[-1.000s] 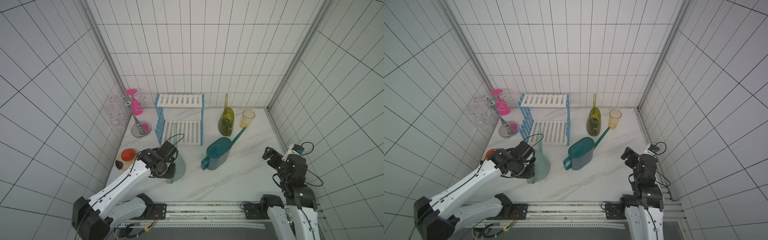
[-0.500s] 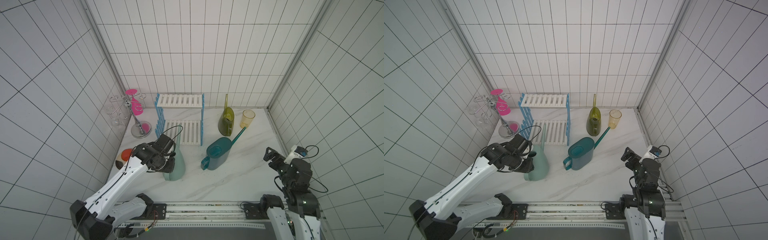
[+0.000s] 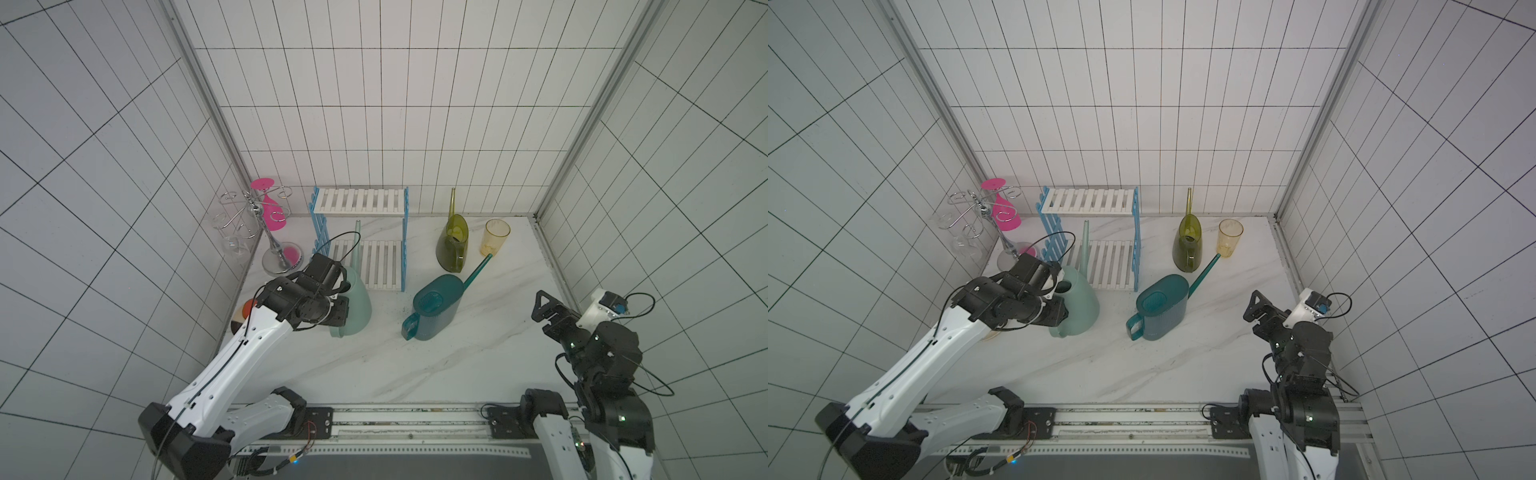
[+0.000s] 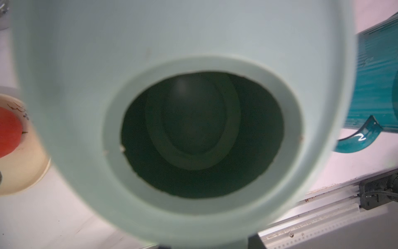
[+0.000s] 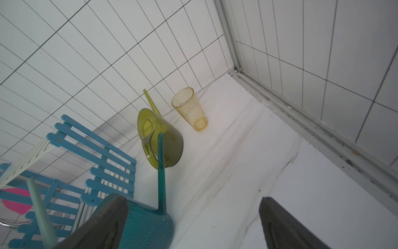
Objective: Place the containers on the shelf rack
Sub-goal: 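Place the container on the shelf.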
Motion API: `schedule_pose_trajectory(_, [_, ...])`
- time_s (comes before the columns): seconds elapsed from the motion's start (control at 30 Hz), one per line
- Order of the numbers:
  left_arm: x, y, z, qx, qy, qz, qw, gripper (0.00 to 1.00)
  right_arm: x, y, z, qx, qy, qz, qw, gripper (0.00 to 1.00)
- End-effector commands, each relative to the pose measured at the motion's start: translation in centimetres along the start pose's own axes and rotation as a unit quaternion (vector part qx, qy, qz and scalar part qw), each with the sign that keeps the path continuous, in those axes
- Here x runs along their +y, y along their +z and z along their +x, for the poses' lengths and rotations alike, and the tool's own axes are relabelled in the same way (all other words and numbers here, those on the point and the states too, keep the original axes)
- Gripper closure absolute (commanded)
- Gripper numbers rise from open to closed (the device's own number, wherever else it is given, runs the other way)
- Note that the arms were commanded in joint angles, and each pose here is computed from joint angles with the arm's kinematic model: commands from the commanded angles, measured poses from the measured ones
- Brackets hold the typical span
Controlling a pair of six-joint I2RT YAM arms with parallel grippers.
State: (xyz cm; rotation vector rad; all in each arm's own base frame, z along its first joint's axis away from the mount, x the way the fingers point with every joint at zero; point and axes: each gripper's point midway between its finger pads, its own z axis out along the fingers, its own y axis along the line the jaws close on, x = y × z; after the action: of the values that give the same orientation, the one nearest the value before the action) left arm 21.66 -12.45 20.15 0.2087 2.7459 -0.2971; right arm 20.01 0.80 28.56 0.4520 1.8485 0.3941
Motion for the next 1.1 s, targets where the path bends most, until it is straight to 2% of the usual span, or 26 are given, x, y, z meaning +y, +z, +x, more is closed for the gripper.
schedule_pose_trajectory(0.0, [-0.4,0.2,-3.5,-0.056,0.014,0.015,0.998,1.00,3.7,0.5,-0.4,0.031,0.006,-0.084,0.996,0.01])
schedule_pose_trajectory(0.13, [0.4,1.3,-4.4,-0.045,0.010,0.012,0.999,1.00,7.2,1.4,0.2,0.063,-0.005,-0.166,0.984,0.01])
schedule_pose_trajectory(0.3, [0.8,2.4,-5.5,-0.041,0.001,0.014,0.999,1.00,10.8,2.3,2.1,0.094,-0.085,-0.193,0.973,0.01])
schedule_pose_trajectory(0.37, [0.8,2.4,-6.0,-0.049,0.008,0.016,0.999,1.00,13.2,3.4,4.2,0.130,-0.137,-0.197,0.962,0.01])
schedule_pose_trajectory(0.5, [1.5,2.5,-7.2,-0.061,0.016,0.007,0.998,1.00,18.3,4.2,7.5,0.157,-0.234,-0.213,0.936,0.01])
schedule_pose_trajectory(0.63, [2.3,2.7,-8.4,-0.064,0.020,0.005,0.998,1.00,22.1,4.4,10.0,0.173,-0.269,-0.240,0.917,0.01])
schedule_pose_trajectory(0.83, [2.7,3.2,-10.1,-0.066,0.038,0.007,0.997,1.00,23.3,4.3,10.8,0.175,-0.266,-0.251,0.914,0.01])
schedule_pose_trajectory(1.07, [3.8,4.5,-12.4,-0.080,0.050,-0.010,0.996,1.00,22.4,3.7,10.1,0.163,-0.256,-0.246,0.920,0.01])
